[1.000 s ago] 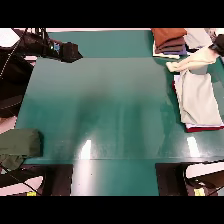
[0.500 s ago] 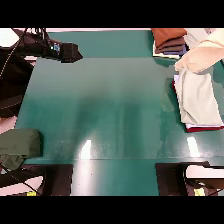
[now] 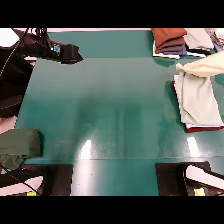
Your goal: Fold the shirts.
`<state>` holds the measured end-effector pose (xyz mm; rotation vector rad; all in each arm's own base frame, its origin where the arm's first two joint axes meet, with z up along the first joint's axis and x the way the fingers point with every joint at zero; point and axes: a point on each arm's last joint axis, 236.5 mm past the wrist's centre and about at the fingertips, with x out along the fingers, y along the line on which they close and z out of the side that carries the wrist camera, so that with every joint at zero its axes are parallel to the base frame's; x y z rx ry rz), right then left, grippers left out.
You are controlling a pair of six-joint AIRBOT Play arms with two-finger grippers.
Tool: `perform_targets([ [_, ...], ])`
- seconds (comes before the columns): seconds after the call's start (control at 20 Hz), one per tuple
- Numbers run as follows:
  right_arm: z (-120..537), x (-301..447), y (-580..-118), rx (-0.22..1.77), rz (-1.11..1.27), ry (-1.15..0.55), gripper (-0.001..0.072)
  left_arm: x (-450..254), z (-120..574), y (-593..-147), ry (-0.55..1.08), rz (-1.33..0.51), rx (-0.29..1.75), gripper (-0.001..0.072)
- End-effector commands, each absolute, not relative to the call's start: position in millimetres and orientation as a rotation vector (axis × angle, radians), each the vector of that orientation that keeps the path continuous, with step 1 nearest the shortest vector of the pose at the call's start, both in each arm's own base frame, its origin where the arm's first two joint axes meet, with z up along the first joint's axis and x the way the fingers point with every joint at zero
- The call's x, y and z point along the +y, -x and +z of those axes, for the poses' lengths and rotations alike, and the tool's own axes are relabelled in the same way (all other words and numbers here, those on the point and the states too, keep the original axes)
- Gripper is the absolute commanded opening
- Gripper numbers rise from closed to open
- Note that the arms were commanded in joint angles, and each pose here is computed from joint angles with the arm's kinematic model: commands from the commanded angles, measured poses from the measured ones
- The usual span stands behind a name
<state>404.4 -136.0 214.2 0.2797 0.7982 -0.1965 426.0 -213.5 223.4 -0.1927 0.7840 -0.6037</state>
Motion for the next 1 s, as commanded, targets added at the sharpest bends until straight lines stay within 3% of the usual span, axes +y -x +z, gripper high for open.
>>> perform_targets([
  [0.0,172.3,-126.7,-351.8,0.927,-0.241,-0.273,0.0019,-213.6,221.9,-423.9,0.185,-0.608,0.793,0.0027],
  [0.3,113.0,-104.8,-297.6,1.006,-0.273,-0.327,0.0029,-213.0,216.0,-417.6,0.150,-0.624,0.819,0.0027],
  [0.4,97.4,-107.0,-281.3,1.040,-0.315,-0.330,0.0278,-212.9,214.8,-416.1,0.148,-0.625,0.827,0.0028],
  [0.5,87.7,-109.3,-267.7,1.073,-0.337,-0.308,0.0444,-212.8,214.4,-415.8,0.148,-0.626,0.829,0.0027],
  [0.65,107.0,-99.7,-277.5,1.015,-0.301,-0.339,0.0459,-213.0,214.6,-415.9,0.149,-0.626,0.828,0.0027],
  [0.95,165.6,-17.3,-325.7,0.798,0.038,-0.608,0.0453,-213.0,217.6,-419.4,0.155,-0.621,0.810,0.0027],
])
